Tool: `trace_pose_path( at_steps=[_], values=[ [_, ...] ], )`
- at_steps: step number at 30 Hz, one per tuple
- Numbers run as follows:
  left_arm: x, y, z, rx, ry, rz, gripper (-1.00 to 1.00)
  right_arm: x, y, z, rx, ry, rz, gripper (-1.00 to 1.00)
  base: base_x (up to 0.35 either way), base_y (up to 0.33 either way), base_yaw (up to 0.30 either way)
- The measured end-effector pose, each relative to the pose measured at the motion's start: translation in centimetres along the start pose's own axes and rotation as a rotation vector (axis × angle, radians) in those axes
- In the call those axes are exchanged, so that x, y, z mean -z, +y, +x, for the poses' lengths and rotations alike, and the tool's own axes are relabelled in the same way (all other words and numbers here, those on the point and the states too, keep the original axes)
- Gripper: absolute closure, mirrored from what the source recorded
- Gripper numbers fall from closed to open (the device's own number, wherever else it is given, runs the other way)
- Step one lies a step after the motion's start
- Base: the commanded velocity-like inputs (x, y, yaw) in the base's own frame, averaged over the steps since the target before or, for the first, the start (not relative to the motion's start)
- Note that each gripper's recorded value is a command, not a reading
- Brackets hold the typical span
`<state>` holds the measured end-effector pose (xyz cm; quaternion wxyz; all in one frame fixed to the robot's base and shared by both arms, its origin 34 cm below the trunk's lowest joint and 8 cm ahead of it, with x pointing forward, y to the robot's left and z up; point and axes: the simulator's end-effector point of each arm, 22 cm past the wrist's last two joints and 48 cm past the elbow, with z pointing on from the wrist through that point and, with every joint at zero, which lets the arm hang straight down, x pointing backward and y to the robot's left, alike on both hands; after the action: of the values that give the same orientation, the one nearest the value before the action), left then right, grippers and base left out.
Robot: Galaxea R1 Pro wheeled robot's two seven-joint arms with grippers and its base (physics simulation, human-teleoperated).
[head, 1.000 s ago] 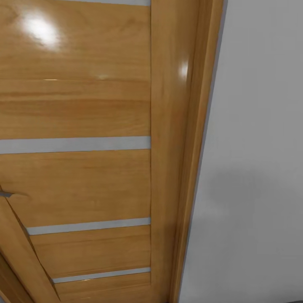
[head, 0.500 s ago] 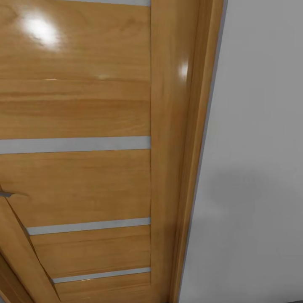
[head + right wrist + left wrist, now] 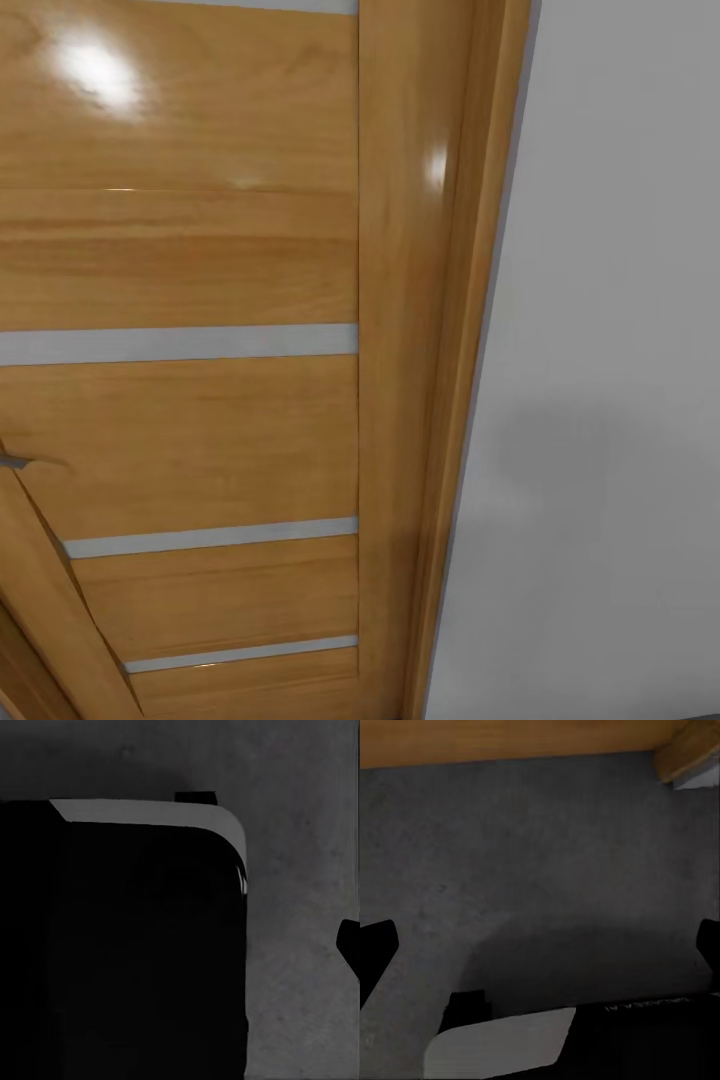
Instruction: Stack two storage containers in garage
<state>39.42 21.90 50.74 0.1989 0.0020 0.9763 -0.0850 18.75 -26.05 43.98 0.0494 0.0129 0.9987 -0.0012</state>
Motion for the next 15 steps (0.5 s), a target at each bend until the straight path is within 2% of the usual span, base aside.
trace_pose_path(
  at_steps=[1, 2, 5, 6, 11, 14, 15],
  values=[
    [1.1, 0.0, -3.2, -0.004, -0.058, 0.000, -1.00, 0.0, -0.1, -0.5, -0.002, -0.009, 0.001, -1.00, 0.000, 0.000, 0.000],
    [1.9, 0.1, -4.5, -0.005, -0.084, -0.001, -1.00, 0.0, -0.2, -0.7, -0.002, -0.013, 0.002, -1.00, 0.000, 0.000, 0.000],
    [3.9, 0.5, -6.0, 0.008, -0.112, -0.009, -1.00, 0.0, -0.2, -1.1, -0.004, -0.021, 0.002, -1.00, 0.000, 0.000, 0.000],
    [5.3, 1.1, -7.1, 0.026, -0.130, -0.020, -1.00, 0.0, -0.2, -1.4, -0.005, -0.025, 0.003, -1.00, 0.000, 0.000, 0.000],
    [9.1, 3.5, -11.0, 0.078, -0.204, -0.050, -1.00, 0.0, -0.2, -1.7, -0.007, -0.032, 0.003, -1.00, 0.000, 0.000, 0.000],
    [12.1, 4.0, -13.8, 0.101, -0.257, -0.016, -1.00, 0.0, -0.1, -2.6, -0.009, -0.049, 0.002, -1.00, 0.000, 0.000, 0.000],
    [12.5, 4.1, -14.1, 0.103, -0.264, -0.010, -1.00, 0.0, -0.1, -2.8, -0.009, -0.053, 0.002, -1.00, 0.000, 0.000, 0.000]
  ],
)
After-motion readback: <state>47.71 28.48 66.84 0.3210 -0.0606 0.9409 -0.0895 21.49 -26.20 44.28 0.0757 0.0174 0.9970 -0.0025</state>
